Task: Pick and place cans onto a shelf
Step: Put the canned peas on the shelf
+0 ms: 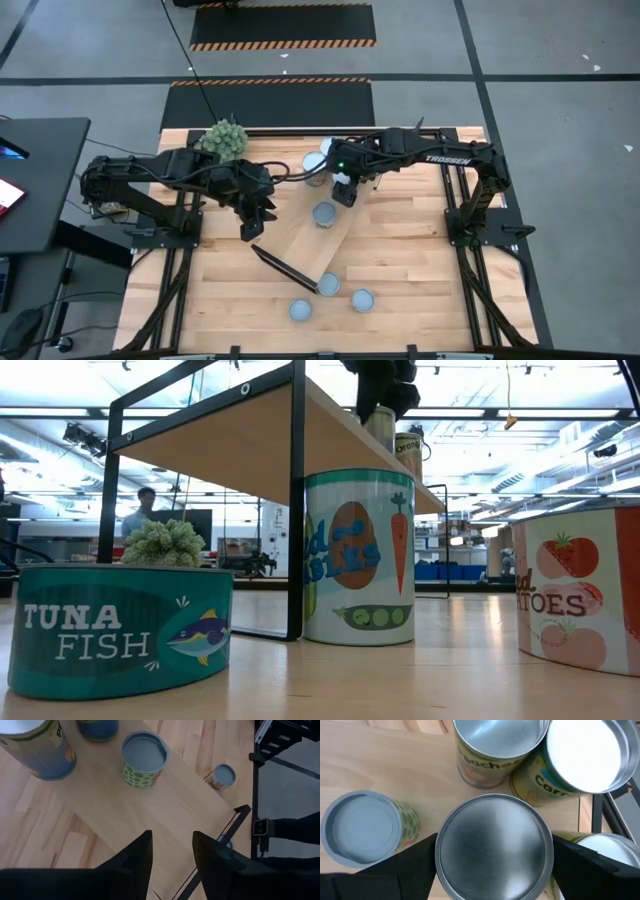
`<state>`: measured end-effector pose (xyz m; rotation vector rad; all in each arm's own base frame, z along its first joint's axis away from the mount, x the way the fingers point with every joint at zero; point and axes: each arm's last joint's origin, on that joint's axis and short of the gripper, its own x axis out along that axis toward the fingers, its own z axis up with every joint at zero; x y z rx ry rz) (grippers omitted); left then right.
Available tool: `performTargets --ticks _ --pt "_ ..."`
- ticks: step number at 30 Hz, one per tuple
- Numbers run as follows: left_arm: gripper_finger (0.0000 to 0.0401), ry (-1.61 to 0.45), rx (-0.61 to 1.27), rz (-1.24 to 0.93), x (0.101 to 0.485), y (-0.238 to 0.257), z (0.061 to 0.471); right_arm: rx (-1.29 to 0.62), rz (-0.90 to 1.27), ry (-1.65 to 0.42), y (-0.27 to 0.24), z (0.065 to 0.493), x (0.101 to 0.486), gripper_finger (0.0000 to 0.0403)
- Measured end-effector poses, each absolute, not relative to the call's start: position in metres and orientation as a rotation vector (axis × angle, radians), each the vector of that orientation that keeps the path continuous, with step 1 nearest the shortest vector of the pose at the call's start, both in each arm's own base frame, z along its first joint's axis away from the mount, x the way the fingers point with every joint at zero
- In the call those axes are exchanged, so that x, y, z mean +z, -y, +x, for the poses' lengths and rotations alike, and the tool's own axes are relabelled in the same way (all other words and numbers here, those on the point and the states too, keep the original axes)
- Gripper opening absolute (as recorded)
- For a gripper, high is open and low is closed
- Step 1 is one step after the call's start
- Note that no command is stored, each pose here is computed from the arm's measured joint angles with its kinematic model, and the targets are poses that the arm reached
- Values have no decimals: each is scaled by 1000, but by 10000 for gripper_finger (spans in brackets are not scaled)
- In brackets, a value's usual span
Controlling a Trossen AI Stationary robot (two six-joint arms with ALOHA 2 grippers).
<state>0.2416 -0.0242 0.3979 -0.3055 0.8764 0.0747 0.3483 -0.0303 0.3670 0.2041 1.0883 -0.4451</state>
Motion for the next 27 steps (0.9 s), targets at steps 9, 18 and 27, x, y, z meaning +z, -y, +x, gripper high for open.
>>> performTargets --ticks 9,18,27 --pt "161 -878 132 -256 394 27 246 -428 195 -1093 31 347 370 351" --pt "208 -893 126 -248 390 30 251 -390 222 -1123 31 345 369 352" --pt "273 -916 165 -269 383 31 259 -355 178 -1136 29 345 368 352"
